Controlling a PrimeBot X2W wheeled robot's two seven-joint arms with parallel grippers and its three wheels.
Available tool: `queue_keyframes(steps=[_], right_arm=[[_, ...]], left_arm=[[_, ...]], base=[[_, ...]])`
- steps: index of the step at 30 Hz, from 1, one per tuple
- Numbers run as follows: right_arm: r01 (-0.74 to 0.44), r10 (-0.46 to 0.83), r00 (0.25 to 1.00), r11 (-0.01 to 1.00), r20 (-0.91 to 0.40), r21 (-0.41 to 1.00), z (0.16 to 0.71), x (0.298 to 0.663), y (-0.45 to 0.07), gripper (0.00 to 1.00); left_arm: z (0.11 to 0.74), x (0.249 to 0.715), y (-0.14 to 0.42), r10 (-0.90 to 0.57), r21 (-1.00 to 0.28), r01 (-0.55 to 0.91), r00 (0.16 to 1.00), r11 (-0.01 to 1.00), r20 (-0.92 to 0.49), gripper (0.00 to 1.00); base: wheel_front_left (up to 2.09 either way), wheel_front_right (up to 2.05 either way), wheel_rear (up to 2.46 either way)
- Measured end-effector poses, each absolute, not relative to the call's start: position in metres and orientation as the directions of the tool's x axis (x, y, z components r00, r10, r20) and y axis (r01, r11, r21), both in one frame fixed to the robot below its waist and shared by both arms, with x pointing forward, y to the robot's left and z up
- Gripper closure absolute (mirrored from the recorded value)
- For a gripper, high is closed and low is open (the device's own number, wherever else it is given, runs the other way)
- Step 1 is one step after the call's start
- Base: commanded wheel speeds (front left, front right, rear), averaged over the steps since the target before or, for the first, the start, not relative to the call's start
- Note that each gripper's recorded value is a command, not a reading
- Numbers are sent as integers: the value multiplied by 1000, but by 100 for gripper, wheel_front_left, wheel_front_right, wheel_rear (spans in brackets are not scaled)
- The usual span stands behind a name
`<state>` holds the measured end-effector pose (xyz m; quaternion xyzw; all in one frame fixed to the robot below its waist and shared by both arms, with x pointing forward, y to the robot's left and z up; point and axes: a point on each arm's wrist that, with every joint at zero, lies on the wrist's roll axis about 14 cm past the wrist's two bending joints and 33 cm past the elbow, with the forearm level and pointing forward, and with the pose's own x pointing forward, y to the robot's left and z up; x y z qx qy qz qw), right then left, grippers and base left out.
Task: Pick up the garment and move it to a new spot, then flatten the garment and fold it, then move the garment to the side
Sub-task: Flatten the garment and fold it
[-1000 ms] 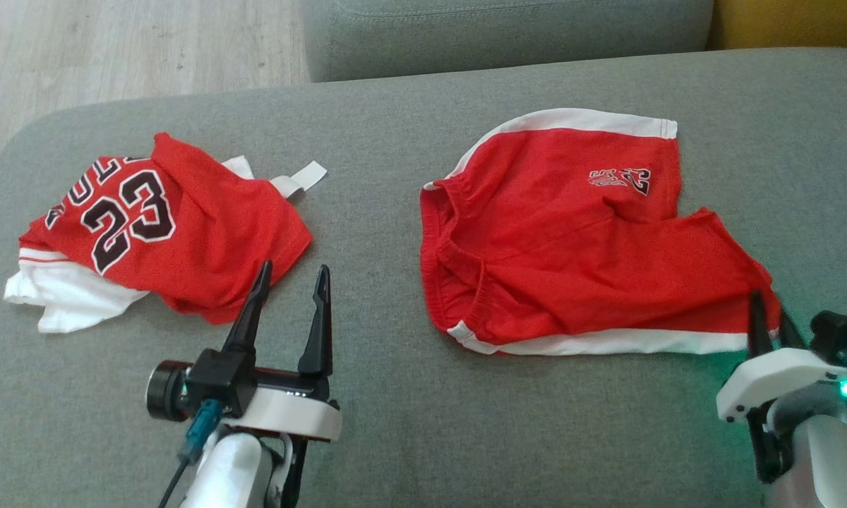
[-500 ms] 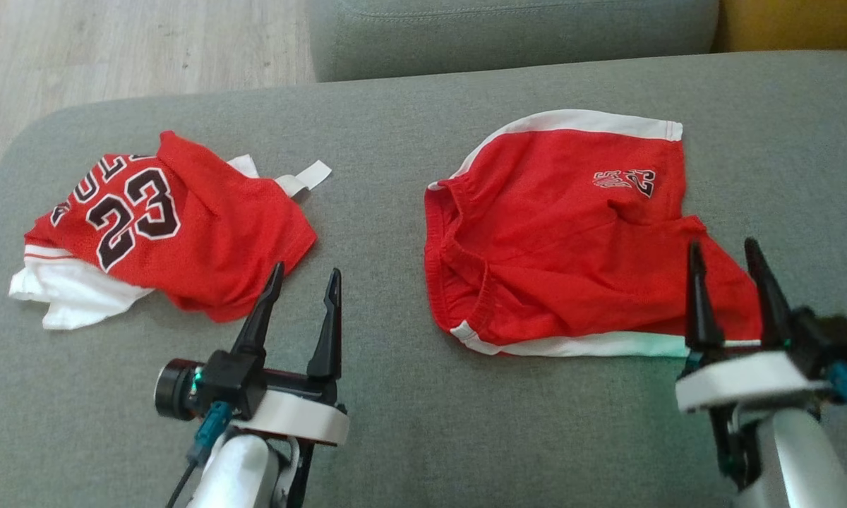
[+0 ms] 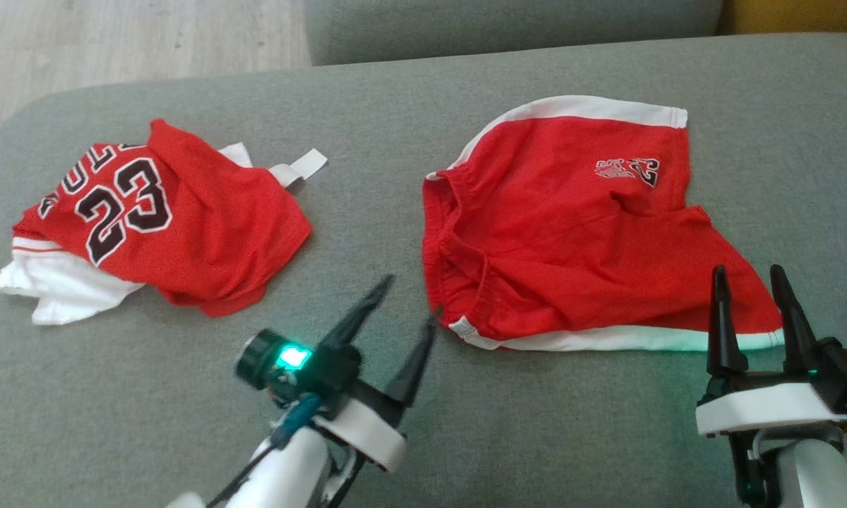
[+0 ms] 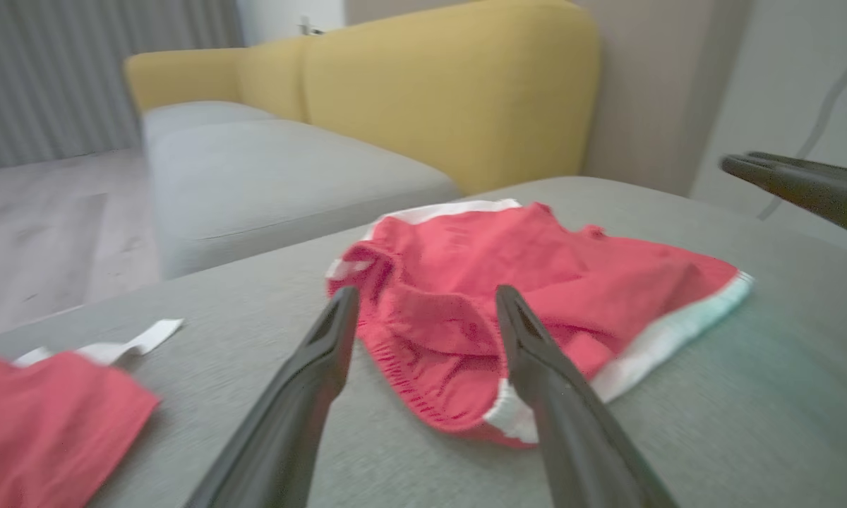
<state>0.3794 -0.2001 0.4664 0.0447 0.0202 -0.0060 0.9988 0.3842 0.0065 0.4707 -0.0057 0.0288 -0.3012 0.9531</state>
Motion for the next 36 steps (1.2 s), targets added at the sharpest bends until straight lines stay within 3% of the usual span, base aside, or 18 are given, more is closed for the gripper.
queue_keyframes(steps=[10,27,28,29,36], right_arm=[[63,-56,996,994,-77,95,455,375,-214,0],[126,-114,987,987,-109,104,446,370,-233,0],[127,-115,987,986,-109,104,445,370,-233,0],[128,-117,987,986,-111,103,445,369,-233,0],[165,-149,976,982,-160,90,431,362,-244,0]], left_arm=[[431,357,-46,-773,48,809,575,586,-267,0],[402,372,-48,-782,58,856,496,514,-378,0],[402,372,-49,-784,55,858,491,511,-379,9],[403,372,-50,-786,51,858,490,511,-377,100],[404,371,-50,-790,38,858,487,511,-373,100]], base=[[0,0,0],[0,0,0],[0,0,0],[0,0,0],[0,0,0]])
